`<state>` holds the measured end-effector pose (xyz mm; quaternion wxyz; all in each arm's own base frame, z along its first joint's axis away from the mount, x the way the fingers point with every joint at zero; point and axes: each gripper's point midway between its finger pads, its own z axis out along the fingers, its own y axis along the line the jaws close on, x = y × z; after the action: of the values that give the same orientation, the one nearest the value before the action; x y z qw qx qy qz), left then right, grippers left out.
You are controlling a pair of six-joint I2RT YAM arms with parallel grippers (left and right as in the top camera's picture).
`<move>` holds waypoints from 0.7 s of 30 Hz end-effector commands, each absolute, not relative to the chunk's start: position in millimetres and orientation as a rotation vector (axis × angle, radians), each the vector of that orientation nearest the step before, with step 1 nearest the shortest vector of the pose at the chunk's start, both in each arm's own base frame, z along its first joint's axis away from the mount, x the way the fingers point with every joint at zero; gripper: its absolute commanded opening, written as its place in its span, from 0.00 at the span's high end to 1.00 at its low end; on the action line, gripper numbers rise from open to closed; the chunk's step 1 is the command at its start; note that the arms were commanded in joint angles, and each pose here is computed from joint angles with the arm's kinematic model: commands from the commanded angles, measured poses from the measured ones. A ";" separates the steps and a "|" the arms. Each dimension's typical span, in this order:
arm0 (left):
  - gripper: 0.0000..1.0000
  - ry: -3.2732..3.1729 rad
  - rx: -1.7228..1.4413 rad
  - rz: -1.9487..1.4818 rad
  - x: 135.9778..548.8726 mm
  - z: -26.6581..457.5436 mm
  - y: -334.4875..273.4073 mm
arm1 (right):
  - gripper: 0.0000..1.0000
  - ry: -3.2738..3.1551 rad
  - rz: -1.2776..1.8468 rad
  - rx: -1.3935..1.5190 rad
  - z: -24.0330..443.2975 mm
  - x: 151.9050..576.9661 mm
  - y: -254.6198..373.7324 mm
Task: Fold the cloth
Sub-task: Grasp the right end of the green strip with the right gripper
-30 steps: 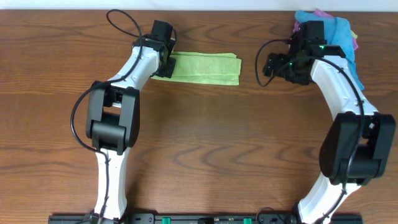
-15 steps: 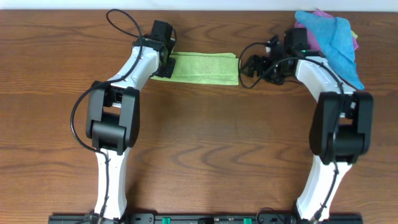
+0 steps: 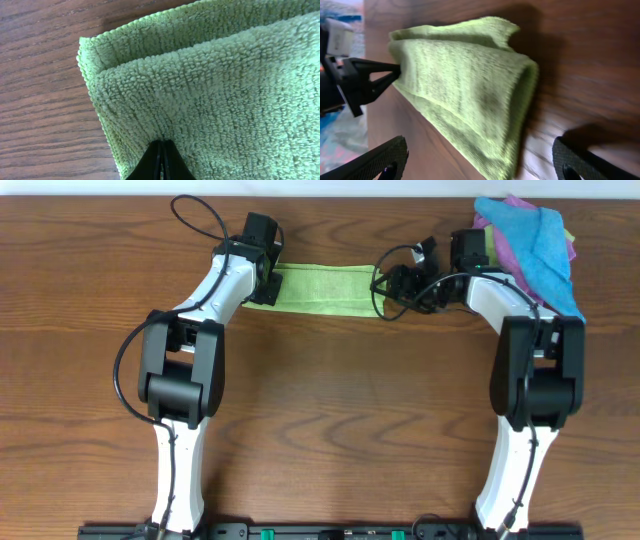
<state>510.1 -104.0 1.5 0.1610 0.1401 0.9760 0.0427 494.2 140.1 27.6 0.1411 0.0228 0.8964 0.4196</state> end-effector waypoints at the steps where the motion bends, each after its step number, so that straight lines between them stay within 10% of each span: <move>1: 0.94 2.871 0.394 0.165 495.7 -31.8 -88.8 | 0.07 2.722 1.208 0.129 -26.9 473.5 157.6; 9: 0.94 2.873 0.394 0.137 495.3 -32.1 -92.1 | 0.12 2.707 1.144 0.085 -36.2 480.8 176.4; 17: 0.94 2.874 0.394 0.137 495.1 -32.2 -92.0 | 0.44 2.729 1.041 0.119 -44.1 485.0 165.6; 21: 0.94 2.875 0.395 0.137 494.8 -32.3 -92.0 | 0.85 2.722 1.005 0.169 -45.3 491.1 160.6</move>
<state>510.1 -104.3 1.4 0.1609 0.1398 0.9762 0.0393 504.1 173.0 4.1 0.1529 0.0165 0.9066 0.3929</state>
